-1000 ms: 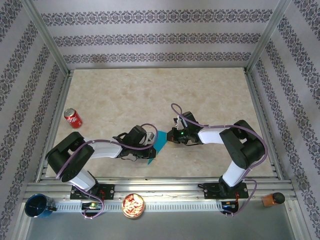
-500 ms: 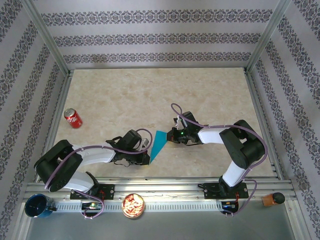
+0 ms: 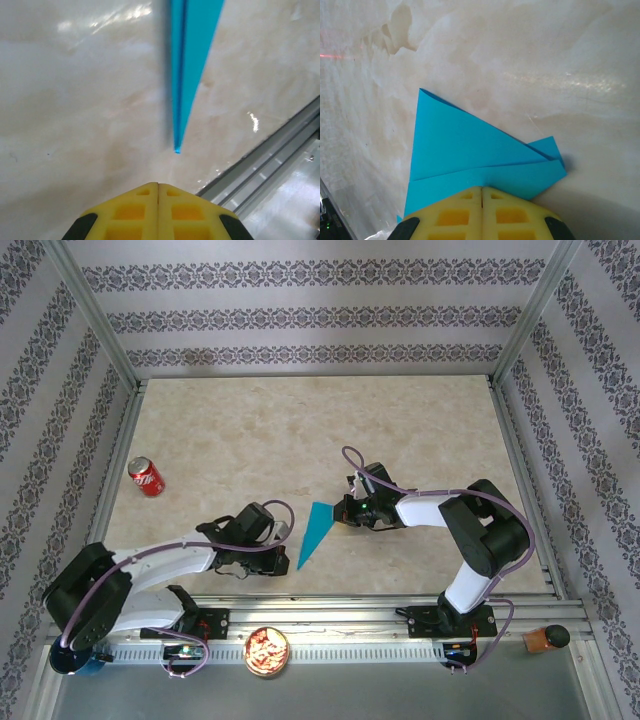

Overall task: Fold a paper plane with a square sheet of paper (pick it up from the middle)
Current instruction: Fold the paper plane at the center of the table.

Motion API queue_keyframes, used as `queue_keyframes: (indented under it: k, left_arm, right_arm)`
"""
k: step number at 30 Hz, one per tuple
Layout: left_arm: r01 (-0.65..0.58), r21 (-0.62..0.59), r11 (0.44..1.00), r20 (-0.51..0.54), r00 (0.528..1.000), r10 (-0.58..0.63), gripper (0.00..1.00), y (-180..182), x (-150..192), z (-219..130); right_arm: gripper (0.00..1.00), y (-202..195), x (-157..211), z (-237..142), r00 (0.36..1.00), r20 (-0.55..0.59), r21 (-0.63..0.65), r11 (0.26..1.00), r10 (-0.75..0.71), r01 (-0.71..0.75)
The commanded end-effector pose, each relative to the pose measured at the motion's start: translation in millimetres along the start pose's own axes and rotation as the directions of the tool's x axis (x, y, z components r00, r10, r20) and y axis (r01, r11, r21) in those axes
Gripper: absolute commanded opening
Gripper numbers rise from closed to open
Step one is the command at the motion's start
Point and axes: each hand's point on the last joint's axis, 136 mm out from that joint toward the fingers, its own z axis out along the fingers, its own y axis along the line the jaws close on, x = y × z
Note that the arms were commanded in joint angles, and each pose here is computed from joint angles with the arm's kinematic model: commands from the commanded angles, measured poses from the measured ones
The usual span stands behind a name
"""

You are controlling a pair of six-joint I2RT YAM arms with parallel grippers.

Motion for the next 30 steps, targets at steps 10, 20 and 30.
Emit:
queue_keyframes:
  k: [10,20,30]
  left_arm:
    - [-0.044,0.106,0.993,0.154,0.988,0.027,0.06,-56.2,-103.2,14.0]
    - [0.014,0.009,1.000,0.108,0.994,-0.015,0.05,-12.1,-118.6,51.6]
    - [0.081,-0.002,0.997,0.061,0.995,-0.080,0.02,15.7,-83.1,63.1]
  right_arm:
    - [0.00,-36.3,15.3,7.9,0.997,-0.054,0.142,0.989,0.051,-0.043]
    - [0.00,-33.6,15.9,5.2,0.997,-0.055,0.130,0.991,0.045,-0.037]
    - [0.03,7.2,-3.5,-4.9,1.000,-0.015,0.014,1.000,-0.023,0.024]
